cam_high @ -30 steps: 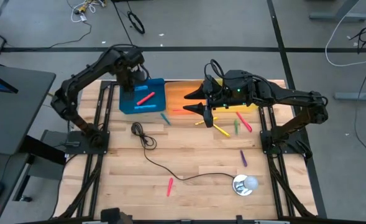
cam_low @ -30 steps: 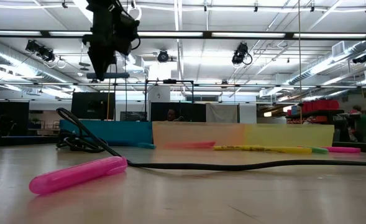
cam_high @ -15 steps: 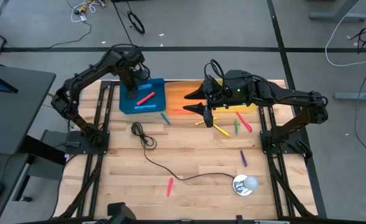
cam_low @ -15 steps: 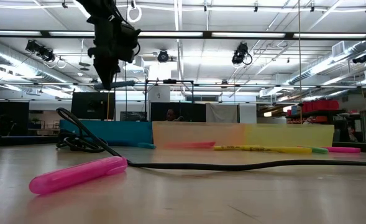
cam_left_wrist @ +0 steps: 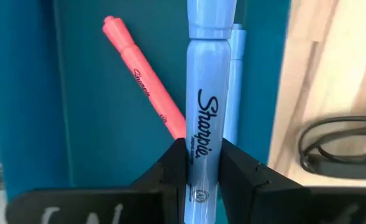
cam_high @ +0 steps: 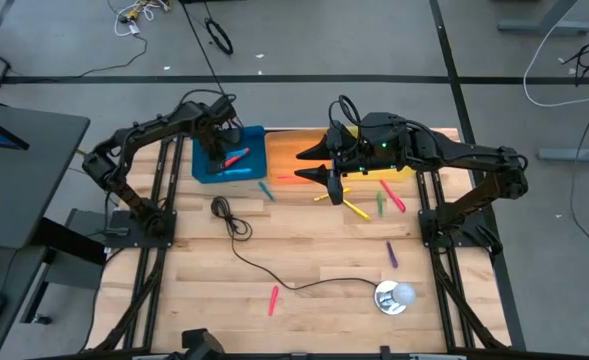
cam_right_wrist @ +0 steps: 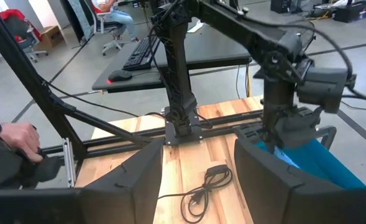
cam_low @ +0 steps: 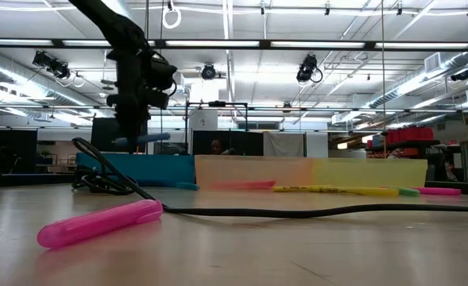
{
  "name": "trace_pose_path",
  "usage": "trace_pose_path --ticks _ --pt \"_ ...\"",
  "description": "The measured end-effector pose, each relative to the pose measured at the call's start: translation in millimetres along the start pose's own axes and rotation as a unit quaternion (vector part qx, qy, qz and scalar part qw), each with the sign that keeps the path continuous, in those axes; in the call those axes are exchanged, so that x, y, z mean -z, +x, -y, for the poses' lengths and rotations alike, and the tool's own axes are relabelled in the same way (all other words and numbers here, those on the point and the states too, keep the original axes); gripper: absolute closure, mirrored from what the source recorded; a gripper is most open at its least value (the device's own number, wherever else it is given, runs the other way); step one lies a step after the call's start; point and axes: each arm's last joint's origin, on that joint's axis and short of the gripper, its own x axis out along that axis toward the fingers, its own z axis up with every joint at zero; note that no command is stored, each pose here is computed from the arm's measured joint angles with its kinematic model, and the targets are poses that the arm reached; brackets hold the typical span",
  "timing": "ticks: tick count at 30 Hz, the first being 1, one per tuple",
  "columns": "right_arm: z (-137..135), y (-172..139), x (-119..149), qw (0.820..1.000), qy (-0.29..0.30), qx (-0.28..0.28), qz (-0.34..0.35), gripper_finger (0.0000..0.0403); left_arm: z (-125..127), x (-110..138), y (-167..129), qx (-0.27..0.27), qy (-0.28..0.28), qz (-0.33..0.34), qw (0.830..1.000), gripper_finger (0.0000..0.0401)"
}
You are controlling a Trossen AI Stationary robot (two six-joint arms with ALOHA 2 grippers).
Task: Pick & Place Markers
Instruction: Put the blue highlighter pen into the blue bin
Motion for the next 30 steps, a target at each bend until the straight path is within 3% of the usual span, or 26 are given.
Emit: trace_pose_path --ticks 7,14,20,27,30 --pt "-0.2 0.0 0.0 1.000 0.011 0.000 0.000 0.0201 9.5 12.1 31.6 0.014 -0.001 0.001 1.000 0.0332" --pt "-1.8 0.0 0.4 1.000 0.011 -0.003 -0.001 0.0201 11.5 18.5 63.0 0.031 -0.003 -0.052 0.998 0.0332" --pt "-3.3 0.2 0.7 1.000 0.013 -0.005 -0.002 0.0201 11.7 16.7 69.5 0.033 -0.003 -0.061 0.998 0.0329" --pt "-3.3 0.2 0.7 1.000 0.010 -0.005 -0.002 0.0201 11.4 15.4 67.5 0.034 -0.003 -0.062 0.998 0.0206" --pt "-3.2 0.2 0.7 1.000 0.010 -0.005 -0.002 0.0201 11.2 12.9 64.8 0.033 -0.010 -0.061 0.998 0.0172"
